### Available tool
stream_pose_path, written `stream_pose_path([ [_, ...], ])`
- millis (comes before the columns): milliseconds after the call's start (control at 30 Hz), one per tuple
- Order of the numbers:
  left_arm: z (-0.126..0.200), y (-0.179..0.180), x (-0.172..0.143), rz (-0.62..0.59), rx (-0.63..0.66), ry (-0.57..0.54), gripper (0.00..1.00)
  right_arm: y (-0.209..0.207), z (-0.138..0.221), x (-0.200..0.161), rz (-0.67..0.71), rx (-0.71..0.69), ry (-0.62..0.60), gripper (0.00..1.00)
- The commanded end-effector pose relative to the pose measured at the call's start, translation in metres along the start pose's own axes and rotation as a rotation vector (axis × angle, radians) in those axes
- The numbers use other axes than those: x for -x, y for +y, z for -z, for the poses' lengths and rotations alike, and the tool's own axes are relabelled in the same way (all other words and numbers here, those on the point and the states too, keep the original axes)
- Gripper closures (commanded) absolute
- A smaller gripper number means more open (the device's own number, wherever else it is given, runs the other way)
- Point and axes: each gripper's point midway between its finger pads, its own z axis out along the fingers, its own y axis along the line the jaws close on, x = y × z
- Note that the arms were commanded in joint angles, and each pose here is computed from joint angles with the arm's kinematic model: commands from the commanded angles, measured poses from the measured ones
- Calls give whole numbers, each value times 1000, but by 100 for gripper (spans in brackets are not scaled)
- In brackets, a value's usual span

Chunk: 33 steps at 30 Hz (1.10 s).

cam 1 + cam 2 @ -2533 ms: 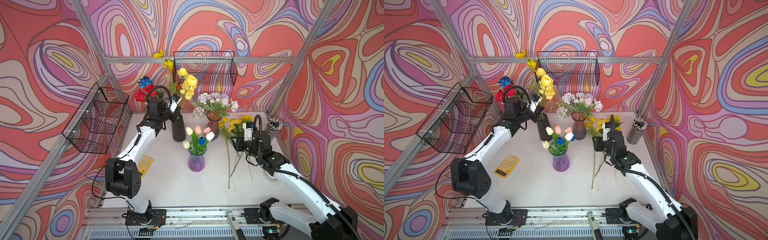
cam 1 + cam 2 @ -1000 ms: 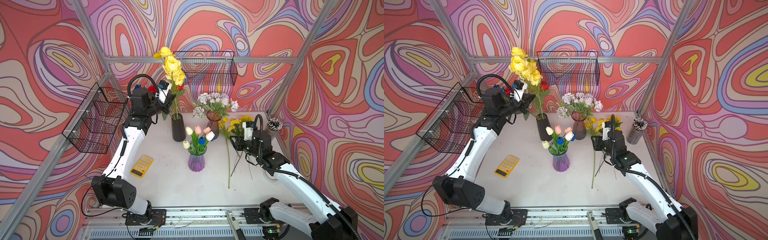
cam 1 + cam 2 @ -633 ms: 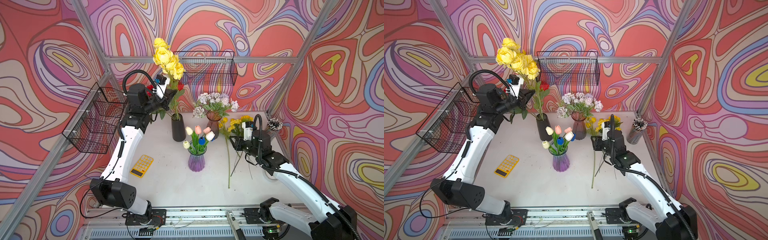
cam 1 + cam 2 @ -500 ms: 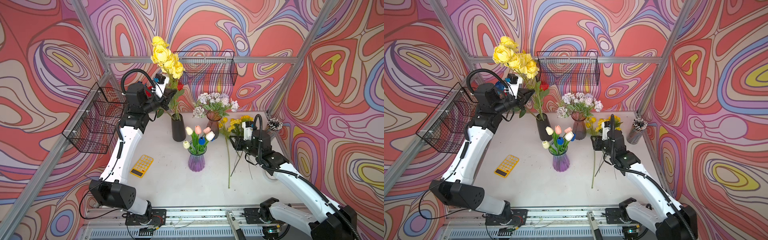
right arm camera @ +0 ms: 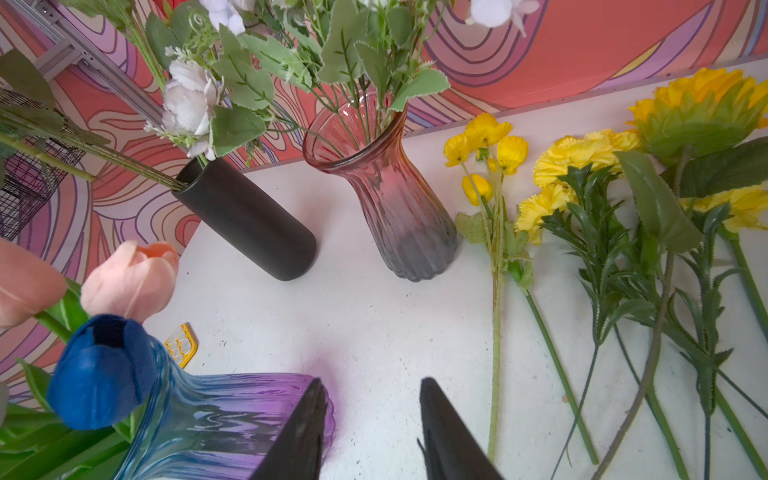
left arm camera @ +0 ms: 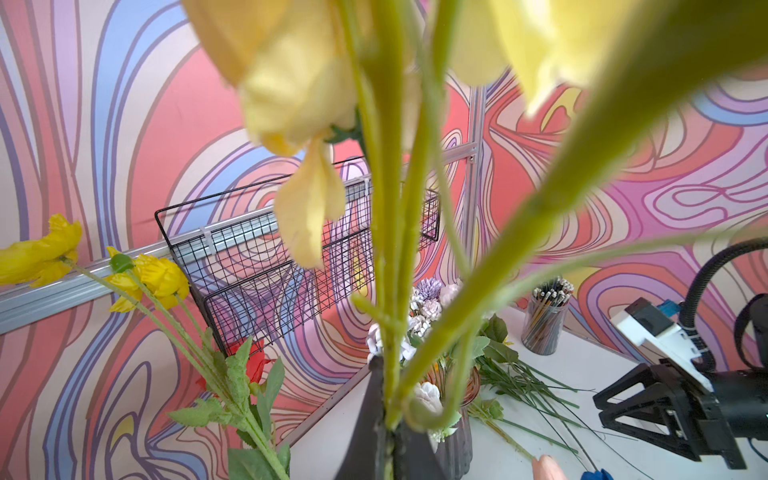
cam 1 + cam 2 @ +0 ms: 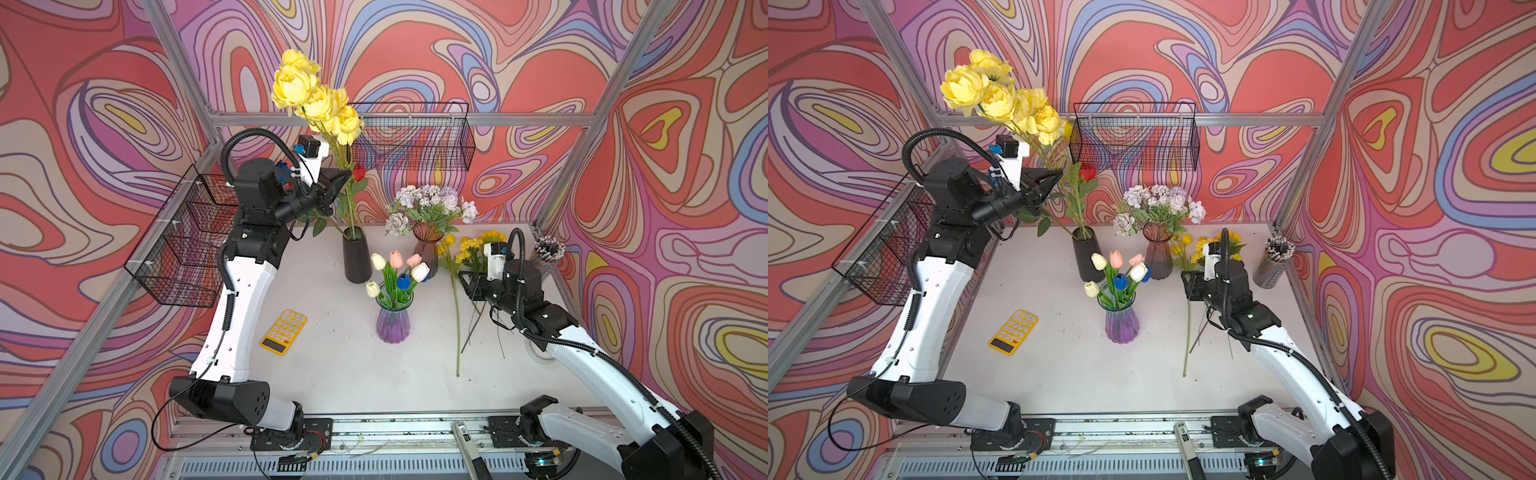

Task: Pick out yellow flowers from the vase
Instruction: Place the flower at the center of the board.

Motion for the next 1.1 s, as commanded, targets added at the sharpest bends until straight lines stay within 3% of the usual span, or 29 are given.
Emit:
stream_pose_path([
  [0,15,-10,32,-11,-12,-69,100,1,-1,2,-6,14,-9,60],
  [300,22,-19,58,32,-43,-143,100,4,2,5,8,24,-19,61],
  [700,15,-26,80,248,-180,-249,100,29,18,26,129,117,-66,60],
  [867,5,-33,78,339,-267,-273,100,50,32,37,187,210,-96,59],
  [1067,-21,-60,59,374,-328,-225,100,92,55,58,317,386,-118,58],
])
